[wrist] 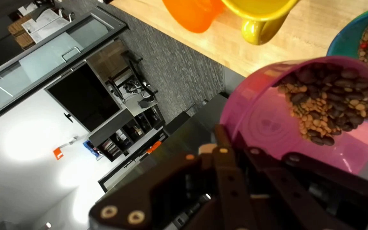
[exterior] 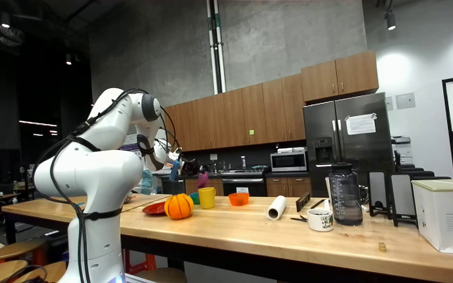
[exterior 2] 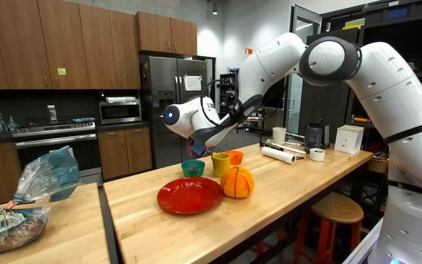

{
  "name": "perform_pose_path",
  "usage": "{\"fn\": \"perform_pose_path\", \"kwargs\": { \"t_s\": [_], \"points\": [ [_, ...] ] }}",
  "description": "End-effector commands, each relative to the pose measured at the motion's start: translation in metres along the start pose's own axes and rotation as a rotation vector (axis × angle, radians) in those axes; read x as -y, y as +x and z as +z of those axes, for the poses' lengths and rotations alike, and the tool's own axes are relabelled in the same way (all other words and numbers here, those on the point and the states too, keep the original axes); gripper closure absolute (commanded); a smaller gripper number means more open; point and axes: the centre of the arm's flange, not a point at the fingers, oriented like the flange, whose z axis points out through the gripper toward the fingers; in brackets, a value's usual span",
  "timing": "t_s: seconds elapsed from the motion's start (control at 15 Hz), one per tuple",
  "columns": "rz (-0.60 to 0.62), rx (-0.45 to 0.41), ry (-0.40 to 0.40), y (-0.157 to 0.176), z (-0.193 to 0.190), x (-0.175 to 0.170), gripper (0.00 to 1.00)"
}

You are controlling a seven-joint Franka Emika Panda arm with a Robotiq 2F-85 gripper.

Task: Pour the contents in the purple bowl into the blue bowl.

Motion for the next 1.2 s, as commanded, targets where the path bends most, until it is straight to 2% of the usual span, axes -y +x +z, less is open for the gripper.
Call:
{"fn": "perform_pose_path", "kwargs": {
  "t_s": [0.0,1.13],
  "points": [
    [0.021,-0.028,-0.035,0.006,0.0018,-0.0017,0.99],
    [0.004,-0.078,-0.147,0.0084,-0.0009,-0.0046,0.99]
  ]
}}
